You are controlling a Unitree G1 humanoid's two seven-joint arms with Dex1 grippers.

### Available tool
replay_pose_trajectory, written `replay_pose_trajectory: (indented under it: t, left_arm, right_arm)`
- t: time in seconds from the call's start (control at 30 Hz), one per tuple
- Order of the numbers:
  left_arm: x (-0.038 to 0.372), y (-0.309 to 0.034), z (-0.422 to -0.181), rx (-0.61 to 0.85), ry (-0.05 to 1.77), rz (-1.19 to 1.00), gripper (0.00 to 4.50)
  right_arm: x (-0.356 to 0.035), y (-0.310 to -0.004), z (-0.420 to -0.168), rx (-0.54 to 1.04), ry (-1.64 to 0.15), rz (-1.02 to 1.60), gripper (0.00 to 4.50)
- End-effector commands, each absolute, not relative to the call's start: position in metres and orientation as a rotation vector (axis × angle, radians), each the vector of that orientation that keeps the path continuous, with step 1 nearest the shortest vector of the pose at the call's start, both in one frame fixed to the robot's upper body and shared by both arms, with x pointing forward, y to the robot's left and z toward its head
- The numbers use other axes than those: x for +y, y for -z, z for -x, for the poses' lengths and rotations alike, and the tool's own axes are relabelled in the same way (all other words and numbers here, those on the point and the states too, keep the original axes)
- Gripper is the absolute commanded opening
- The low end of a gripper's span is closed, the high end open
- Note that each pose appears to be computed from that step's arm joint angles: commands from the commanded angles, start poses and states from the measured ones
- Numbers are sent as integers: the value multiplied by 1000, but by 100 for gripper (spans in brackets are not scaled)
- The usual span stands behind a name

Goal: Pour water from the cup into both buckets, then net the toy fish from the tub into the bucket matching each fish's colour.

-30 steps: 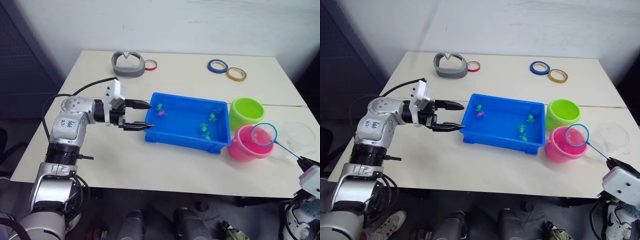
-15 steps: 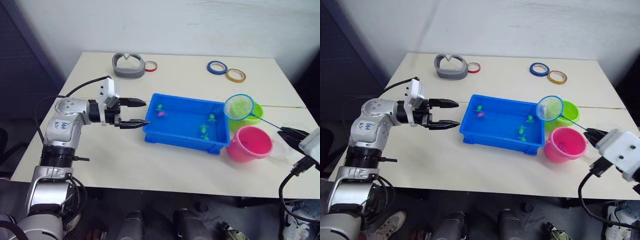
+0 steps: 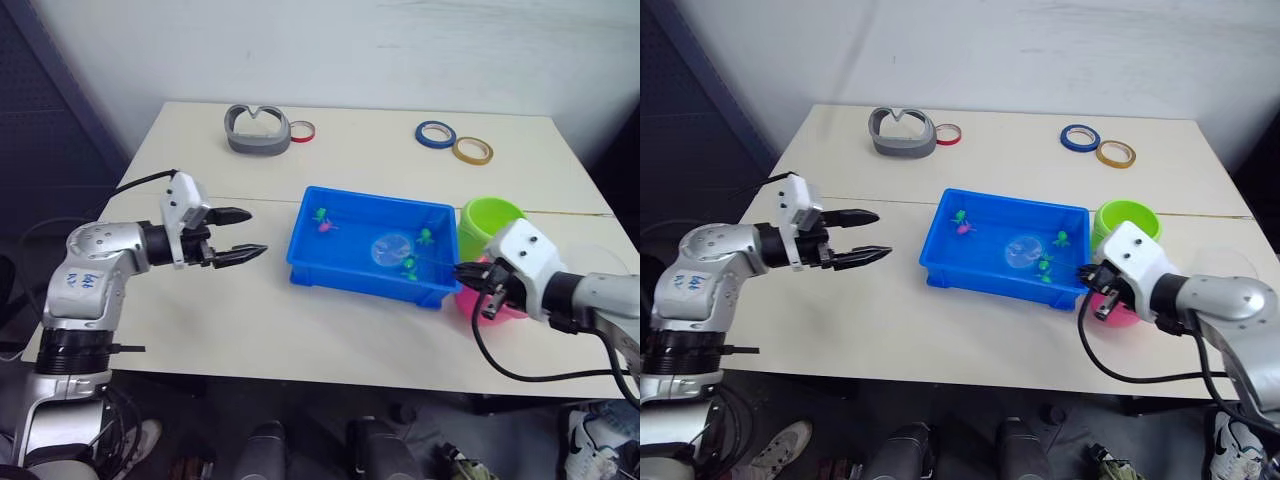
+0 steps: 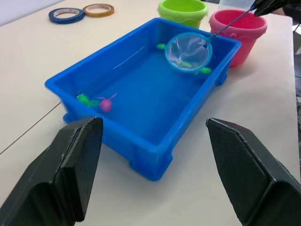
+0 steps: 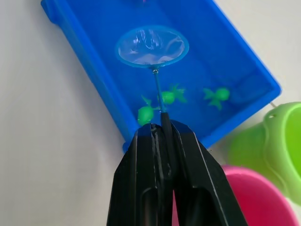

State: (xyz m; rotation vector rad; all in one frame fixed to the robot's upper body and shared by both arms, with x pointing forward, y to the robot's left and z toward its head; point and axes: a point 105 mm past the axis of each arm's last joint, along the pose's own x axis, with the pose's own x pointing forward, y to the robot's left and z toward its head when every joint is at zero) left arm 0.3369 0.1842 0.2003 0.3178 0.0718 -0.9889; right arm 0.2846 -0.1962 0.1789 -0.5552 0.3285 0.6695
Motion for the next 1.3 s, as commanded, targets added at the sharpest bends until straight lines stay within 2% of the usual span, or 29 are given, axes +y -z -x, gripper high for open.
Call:
replay_pose_trajectory:
  t: [0.03,0.6,1.3]
  left_arm:
    - [200,-211,-333,47,907,-344,384]
    - [221,-211,-320,63,759,-328,384]
    - [221,-214,-314,50,721,-343,384]
  right_arm:
    - [-185,-177,-293,322,-681,543,0]
    - [-126,-153,-346,350,-655,433,0]
    - [-98,-150,-366,314,-631,319,0]
